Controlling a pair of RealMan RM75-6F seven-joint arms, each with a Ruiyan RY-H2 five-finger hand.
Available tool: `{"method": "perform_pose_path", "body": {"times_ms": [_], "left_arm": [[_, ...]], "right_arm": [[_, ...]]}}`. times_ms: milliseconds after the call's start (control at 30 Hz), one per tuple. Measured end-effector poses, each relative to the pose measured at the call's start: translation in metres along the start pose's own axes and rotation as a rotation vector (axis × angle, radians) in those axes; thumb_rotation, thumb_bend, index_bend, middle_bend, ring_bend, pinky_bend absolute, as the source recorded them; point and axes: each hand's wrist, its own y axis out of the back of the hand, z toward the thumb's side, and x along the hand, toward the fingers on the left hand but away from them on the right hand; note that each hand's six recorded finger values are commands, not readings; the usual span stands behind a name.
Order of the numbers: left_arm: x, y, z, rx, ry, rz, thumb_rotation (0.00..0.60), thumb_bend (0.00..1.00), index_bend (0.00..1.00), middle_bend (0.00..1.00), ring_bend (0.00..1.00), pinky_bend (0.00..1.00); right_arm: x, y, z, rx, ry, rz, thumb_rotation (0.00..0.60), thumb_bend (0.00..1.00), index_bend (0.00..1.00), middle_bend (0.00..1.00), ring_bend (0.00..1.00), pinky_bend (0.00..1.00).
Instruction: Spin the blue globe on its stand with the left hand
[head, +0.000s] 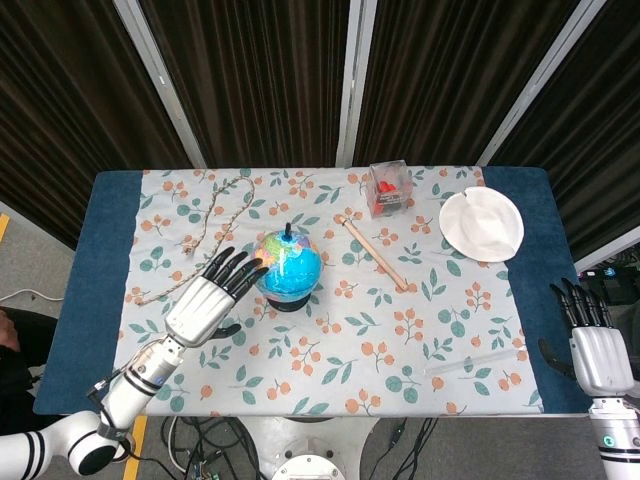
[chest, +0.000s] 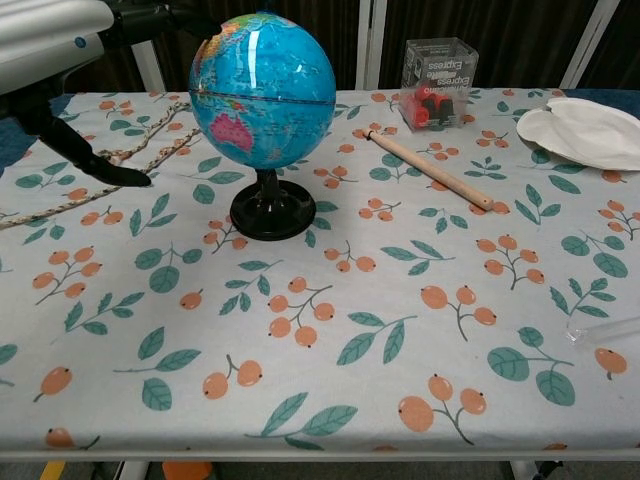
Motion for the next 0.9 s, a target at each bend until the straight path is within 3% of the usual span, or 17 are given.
{"method": "perform_pose_path", "body": {"times_ms": [100, 400, 733, 900], "left_arm": [[-0.002, 0.0, -0.006, 0.0, 0.026, -0.002, 0.6, 0.09, 0.08, 0.07, 0.09, 0.02], [-0.002, 0.015, -0.012, 0.017, 0.056, 0.064, 0.6, 0.09, 0.08, 0.07, 0.06, 0.02], [0.008, 0.014, 0.023, -0.018, -0.075, 0.069, 0.6, 0.09, 0.08, 0.07, 0.05, 0.02], [0.016, 0.006, 0.031, -0.028, -0.093, 0.045, 0.6, 0.09, 0.08, 0.07, 0.05, 0.02]], "right_arm": [[0.0, 0.0, 0.0, 0.001, 0.001, -0.001, 0.6, 0.26, 0.0, 0.0, 0.0, 0.0], [0.0, 0.001, 0.001, 0.001, 0.003, -0.003, 0.6, 0.26, 0.0, 0.0, 0.0, 0.0], [0.0, -0.001, 0.001, -0.002, 0.003, 0.003, 0.6, 0.26, 0.0, 0.0, 0.0, 0.0], [0.0, 0.0, -0.001, -0.006, -0.002, 0.0, 0.6, 0.26, 0.0, 0.0, 0.0, 0.0]]}}
